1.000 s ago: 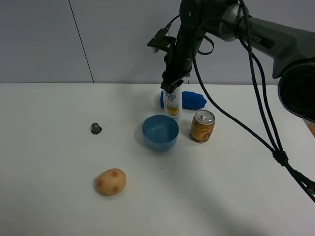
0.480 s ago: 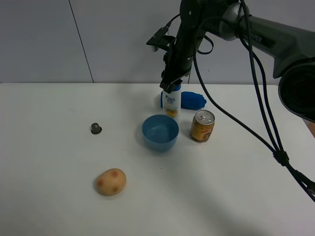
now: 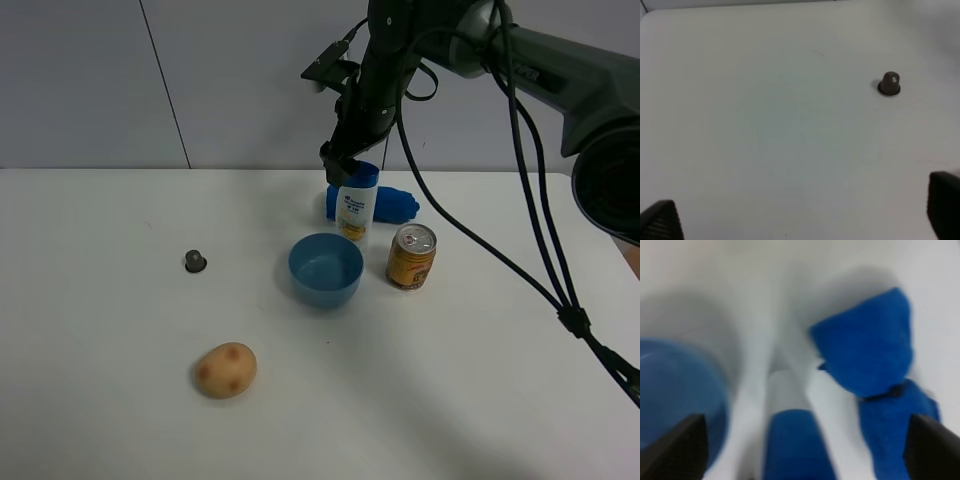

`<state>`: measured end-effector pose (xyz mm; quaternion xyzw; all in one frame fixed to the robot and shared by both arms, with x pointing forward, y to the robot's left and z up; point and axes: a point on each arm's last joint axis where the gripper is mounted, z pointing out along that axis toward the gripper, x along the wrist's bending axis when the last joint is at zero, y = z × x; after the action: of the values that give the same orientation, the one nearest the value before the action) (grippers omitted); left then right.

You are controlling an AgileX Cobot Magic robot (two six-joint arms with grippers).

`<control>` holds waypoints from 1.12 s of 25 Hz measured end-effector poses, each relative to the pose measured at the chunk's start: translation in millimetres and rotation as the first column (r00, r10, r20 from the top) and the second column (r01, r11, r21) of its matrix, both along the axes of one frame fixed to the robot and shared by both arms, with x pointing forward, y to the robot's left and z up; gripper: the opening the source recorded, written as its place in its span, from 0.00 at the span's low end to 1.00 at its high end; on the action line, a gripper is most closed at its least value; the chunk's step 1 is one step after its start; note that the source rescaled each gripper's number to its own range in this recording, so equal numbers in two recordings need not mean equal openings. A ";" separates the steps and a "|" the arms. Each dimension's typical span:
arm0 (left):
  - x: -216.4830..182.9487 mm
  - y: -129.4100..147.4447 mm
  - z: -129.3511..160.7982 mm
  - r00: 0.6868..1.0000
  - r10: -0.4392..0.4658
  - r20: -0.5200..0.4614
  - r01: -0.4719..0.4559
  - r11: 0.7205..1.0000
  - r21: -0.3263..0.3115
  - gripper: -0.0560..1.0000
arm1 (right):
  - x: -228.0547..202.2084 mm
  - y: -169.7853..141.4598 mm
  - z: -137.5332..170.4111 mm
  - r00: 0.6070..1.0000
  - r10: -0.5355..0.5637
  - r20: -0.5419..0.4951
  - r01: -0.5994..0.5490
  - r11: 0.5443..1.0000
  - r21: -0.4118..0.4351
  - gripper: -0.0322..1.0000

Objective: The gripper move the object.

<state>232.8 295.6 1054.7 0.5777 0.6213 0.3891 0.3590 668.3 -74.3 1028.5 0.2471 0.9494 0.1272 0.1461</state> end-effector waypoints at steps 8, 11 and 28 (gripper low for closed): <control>0.0 0.0 0.0 1.000 0.000 0.000 0.000 1.000 0.000 1.00 | -2.4 -4.6 27.6 0.995 -0.024 0.097 0.022 0.999 0.023 0.91; 0.0 0.0 0.0 1.000 0.000 0.000 0.000 1.000 0.000 1.00 | -13.4 -2.0 56.8 0.992 -0.033 0.121 0.016 0.990 0.143 0.93; 0.0 0.0 0.0 1.000 0.000 0.000 0.000 1.000 0.000 1.00 | -214.7 -85.7 315.4 0.749 -0.152 0.645 -0.225 0.857 0.463 1.00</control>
<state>232.8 295.6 1054.7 0.5777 0.6213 0.3891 0.3590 453.6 -160.0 1343.9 0.1960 0.7705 0.4574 0.3983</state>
